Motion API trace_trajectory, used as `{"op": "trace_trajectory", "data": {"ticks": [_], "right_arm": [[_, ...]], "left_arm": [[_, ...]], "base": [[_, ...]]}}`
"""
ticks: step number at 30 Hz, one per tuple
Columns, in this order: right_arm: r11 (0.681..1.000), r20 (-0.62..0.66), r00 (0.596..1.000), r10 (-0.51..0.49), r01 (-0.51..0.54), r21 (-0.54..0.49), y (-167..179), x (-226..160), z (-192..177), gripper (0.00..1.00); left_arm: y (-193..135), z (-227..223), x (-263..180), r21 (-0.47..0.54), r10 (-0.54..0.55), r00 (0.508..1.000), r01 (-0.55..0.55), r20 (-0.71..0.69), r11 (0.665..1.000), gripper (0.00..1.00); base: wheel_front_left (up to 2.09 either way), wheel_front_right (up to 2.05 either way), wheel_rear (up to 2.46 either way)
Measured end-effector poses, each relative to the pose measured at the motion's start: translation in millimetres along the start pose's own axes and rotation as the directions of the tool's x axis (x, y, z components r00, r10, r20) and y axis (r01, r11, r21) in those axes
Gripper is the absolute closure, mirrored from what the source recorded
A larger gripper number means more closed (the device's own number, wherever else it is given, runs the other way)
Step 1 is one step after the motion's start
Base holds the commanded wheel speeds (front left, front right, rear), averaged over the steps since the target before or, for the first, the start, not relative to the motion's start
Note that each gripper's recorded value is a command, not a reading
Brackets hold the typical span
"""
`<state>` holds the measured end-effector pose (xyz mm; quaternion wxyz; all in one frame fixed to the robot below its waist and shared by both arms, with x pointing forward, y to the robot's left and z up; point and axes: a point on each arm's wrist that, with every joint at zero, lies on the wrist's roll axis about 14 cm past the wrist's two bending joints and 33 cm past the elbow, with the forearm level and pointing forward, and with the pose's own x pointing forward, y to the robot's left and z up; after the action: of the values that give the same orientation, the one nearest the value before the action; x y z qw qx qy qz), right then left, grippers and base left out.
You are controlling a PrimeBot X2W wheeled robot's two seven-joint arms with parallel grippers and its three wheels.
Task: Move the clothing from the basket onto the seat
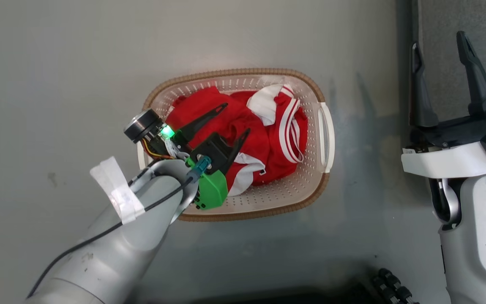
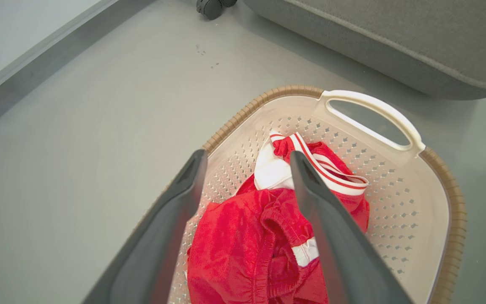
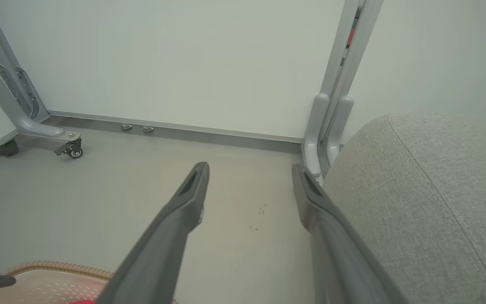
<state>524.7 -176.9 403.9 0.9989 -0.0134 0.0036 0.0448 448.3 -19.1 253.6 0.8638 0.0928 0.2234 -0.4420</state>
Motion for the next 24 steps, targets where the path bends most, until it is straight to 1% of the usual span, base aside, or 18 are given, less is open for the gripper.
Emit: {"op": "trace_trajectory", "data": {"ticks": [5, 7, 10, 16, 18, 20, 24], "right_arm": [[1.0, -0.049, 0.999, -0.008, 0.008, 0.001, -4, 4, -30, 0.0], [1.0, -0.069, 0.998, -0.011, 0.011, 0.001, -6, 5, -42, 0.0], [1.0, -0.099, 0.995, -0.018, 0.018, 0.003, -9, 3, -57, 0.0], [0.999, -0.131, 0.991, -0.038, 0.038, -0.004, -18, 1, -74, 0.0], [0.999, -0.143, 0.989, -0.045, 0.045, -0.003, -21, -1, -79, 0.0], [0.999, -0.154, 0.987, -0.05, 0.051, 0.0, -23, -3, -84, 0.0], [0.998, -0.171, 0.983, -0.062, 0.063, 0.0, -28, -5, -93, 0.0]], "left_arm": [[2, -52, 15, 0.027, -0.056, 0.989, 0.061, -0.137, 0.998, 0.0], [0, -76, 17, 0.037, -0.085, 0.976, 0.094, -0.2, 0.995, 0.0], [-7, -101, 20, 0.045, -0.123, 0.958, 0.139, -0.261, 0.989, 0.0], [-19, -131, 29, 0.041, -0.181, 0.929, 0.205, -0.324, 0.978, 0.0], [-19, -142, 30, 0.045, -0.188, 0.916, 0.218, -0.354, 0.975, 0.0], [-14, -151, 33, 0.074, -0.194, 0.904, 0.238, -0.38, 0.968, 0.0], [-14, -160, 42, 0.093, -0.209, 0.894, 0.265, -0.396, 0.96, 0.0]], "base": [[0.0, 0.0, 0.0], [0.0, 0.0, 0.0], [0.0, 0.0, 0.0], [0.0, 0.0, 0.0], [0.0, 0.0, 0.0], [0.0, 0.0, 0.0], [0.0, 0.0, 0.0]]}}
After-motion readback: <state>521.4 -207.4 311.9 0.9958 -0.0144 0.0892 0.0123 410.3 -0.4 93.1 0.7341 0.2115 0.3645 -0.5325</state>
